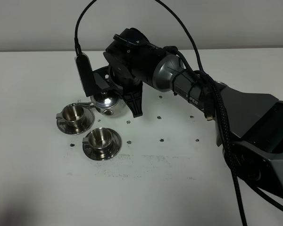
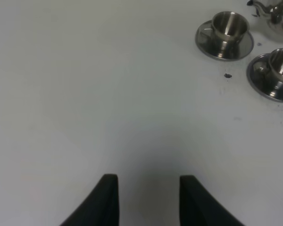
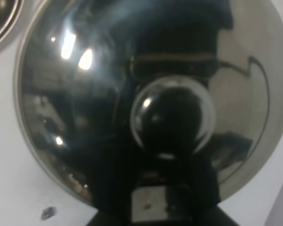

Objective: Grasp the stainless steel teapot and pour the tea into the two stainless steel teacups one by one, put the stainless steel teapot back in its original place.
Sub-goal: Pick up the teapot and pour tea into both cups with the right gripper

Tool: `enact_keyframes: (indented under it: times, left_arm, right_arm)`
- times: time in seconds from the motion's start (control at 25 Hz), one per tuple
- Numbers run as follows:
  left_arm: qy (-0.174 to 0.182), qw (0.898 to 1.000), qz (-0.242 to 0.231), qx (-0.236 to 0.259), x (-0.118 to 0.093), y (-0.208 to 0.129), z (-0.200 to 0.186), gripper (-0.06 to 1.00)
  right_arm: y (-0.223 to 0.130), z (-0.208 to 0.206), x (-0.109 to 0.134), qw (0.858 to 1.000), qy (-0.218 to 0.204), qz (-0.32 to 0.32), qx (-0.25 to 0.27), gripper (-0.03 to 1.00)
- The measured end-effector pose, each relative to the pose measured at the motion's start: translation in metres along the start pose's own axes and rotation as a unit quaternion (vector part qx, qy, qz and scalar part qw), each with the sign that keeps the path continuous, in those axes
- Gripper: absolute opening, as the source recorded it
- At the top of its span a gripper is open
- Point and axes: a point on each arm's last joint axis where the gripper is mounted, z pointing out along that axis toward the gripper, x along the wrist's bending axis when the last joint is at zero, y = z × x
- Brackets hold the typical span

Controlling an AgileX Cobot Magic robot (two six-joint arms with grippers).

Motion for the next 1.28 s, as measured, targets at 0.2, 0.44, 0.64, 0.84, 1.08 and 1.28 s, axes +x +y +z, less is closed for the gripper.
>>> enact_keyframes:
  times: [0.2, 0.44, 0.64, 0.84, 1.08, 1.28]
  left_arm:
    - [0.0, 1.0, 0.0, 0.0, 0.0, 0.0, 0.0, 0.36]
    - [0.0, 1.0, 0.0, 0.0, 0.0, 0.0, 0.0, 0.36]
    - [0.0, 1.0, 0.0, 0.0, 0.0, 0.0, 0.0, 0.36]
    - [0.0, 1.0, 0.0, 0.0, 0.0, 0.0, 0.0, 0.36]
    - [0.0, 1.0, 0.0, 0.0, 0.0, 0.0, 0.0, 0.36]
    - [0.0, 1.0, 0.0, 0.0, 0.0, 0.0, 0.0, 0.36]
  right_arm:
    - [-0.002, 0.0, -0.003, 1.0, -0.014, -0.009, 0.01, 0.18]
    - [-0.003, 0.007, -0.002, 0.999, -0.023, -0.024, 0.026, 0.18]
    - [-0.001, 0.017, 0.0, 0.999, -0.024, -0.029, 0.027, 0.18]
    - [0.001, 0.018, 0.0, 0.998, -0.031, -0.038, 0.031, 0.18]
    - [0.004, 0.016, -0.001, 0.997, -0.046, -0.055, 0.042, 0.18]
    - [0.007, 0.014, -0.001, 0.995, -0.057, -0.069, 0.05, 0.18]
